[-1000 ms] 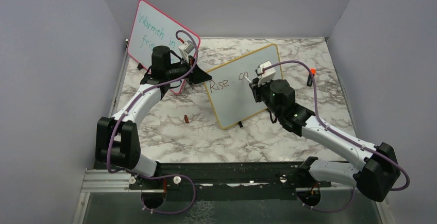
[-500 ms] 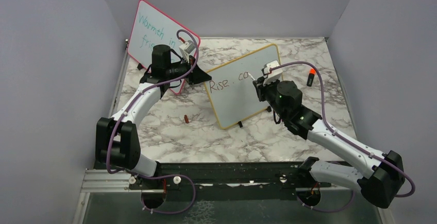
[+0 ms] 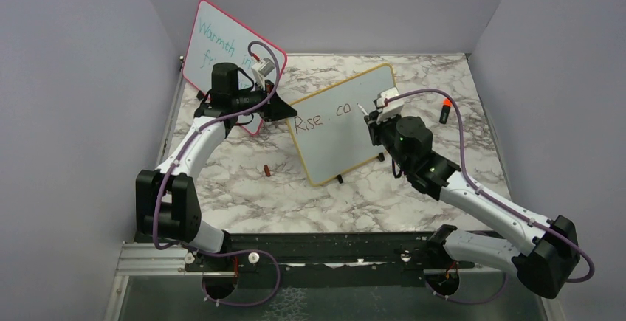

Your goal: Write a sentence on the whiteboard

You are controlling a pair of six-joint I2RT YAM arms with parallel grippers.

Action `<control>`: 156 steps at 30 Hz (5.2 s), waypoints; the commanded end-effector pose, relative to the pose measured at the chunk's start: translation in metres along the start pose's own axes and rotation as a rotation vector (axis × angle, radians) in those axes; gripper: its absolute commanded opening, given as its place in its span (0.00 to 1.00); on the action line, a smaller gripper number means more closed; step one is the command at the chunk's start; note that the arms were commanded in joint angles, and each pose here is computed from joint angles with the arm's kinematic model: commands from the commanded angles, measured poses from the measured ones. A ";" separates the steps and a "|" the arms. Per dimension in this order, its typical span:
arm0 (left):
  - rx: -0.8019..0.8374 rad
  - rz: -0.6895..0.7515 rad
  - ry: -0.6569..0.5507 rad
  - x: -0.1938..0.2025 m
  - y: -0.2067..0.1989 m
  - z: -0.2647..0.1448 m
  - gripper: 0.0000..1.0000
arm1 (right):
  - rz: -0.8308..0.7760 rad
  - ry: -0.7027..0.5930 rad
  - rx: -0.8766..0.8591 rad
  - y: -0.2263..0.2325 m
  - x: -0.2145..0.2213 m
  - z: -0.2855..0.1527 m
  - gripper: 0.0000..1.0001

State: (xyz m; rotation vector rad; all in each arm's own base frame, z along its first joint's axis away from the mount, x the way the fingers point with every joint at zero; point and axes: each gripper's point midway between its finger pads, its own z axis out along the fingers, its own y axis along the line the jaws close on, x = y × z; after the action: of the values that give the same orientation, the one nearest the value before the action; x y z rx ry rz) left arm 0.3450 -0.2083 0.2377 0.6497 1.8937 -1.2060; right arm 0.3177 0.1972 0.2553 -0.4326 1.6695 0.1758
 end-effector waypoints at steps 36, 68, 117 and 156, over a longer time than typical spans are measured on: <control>0.000 -0.021 0.046 0.014 0.008 -0.003 0.00 | -0.041 -0.048 -0.027 0.011 -0.009 0.025 0.01; -0.001 -0.021 0.044 0.015 0.008 -0.003 0.00 | -0.006 0.055 -0.037 0.011 0.027 0.011 0.01; 0.008 -0.020 0.043 0.015 0.008 -0.002 0.00 | -0.028 -0.041 0.019 0.005 -0.001 0.030 0.01; -0.003 -0.012 0.038 0.013 0.008 -0.004 0.00 | 0.012 0.080 0.035 -0.002 0.035 0.014 0.01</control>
State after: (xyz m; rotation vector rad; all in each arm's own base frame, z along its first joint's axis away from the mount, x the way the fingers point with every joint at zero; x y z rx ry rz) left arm 0.3433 -0.2071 0.2367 0.6603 1.8983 -1.2319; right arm 0.3325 0.2000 0.2262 -0.4182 1.7213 0.1397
